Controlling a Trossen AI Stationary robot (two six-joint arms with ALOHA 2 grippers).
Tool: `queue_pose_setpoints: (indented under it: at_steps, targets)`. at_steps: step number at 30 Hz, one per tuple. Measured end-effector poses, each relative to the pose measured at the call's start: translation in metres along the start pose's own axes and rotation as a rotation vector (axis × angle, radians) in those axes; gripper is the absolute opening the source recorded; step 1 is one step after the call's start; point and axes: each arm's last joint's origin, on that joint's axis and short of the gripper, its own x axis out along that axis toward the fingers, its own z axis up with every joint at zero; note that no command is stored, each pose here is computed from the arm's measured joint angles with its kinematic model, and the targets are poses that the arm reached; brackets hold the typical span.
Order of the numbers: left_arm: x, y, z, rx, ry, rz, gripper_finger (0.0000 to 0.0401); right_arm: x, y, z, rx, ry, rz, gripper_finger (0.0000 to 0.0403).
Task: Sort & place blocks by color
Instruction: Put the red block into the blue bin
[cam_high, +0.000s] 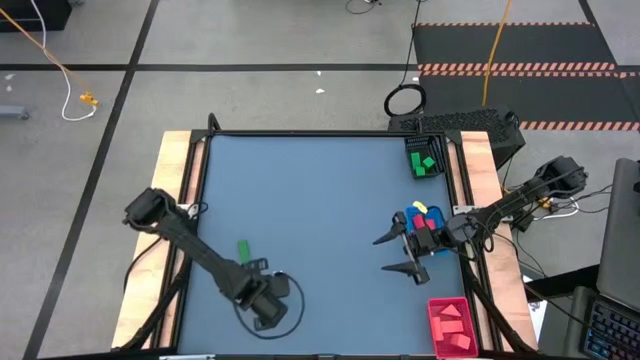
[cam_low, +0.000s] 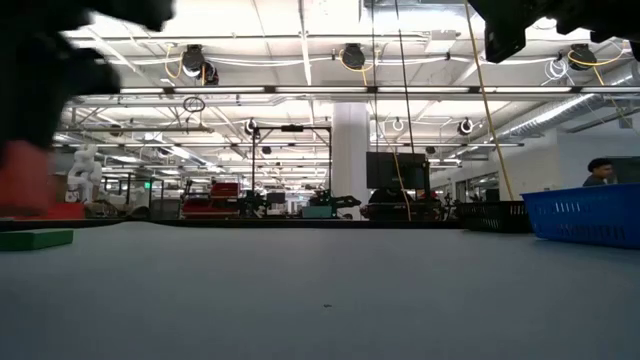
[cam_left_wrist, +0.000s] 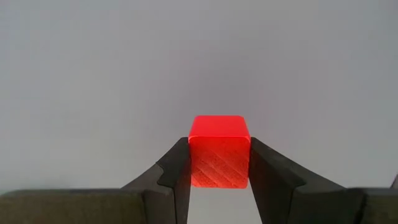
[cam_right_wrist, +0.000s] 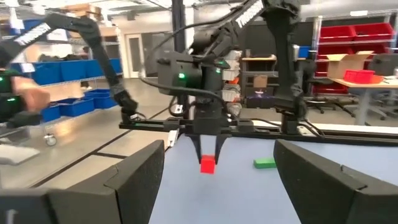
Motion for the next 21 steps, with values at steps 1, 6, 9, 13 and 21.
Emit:
queue_pose_setpoints:
  at_steps: [1, 6, 9, 13, 21]
  targets:
    - [-0.002, 0.002, 0.005, 0.004, -0.013, 0.0, 0.0126, 0.0, -0.001, 0.0, 0.003, -0.001, -0.011, 0.0297]
    - [-0.018, 0.007, 0.031, 0.027, -0.091, -0.014, 0.0126, 0.0, -0.005, 0.0, 0.03, -0.005, -0.111, 0.0297]
    - [-0.03, 0.01, 0.047, 0.047, -0.162, -0.006, 0.0126, 0.0, -0.007, -0.001, 0.051, 0.0, -0.12, 0.0297]
    - [-0.05, 0.016, 0.07, 0.138, -0.321, 0.107, 0.0126, 0.0, -0.01, -0.001, 0.091, 0.004, -0.134, 0.0297]
    - [-0.074, 0.022, 0.1, 0.477, -0.592, 0.484, 0.0126, 0.003, -0.023, -0.004, 0.41, -0.016, -0.208, 0.0297]
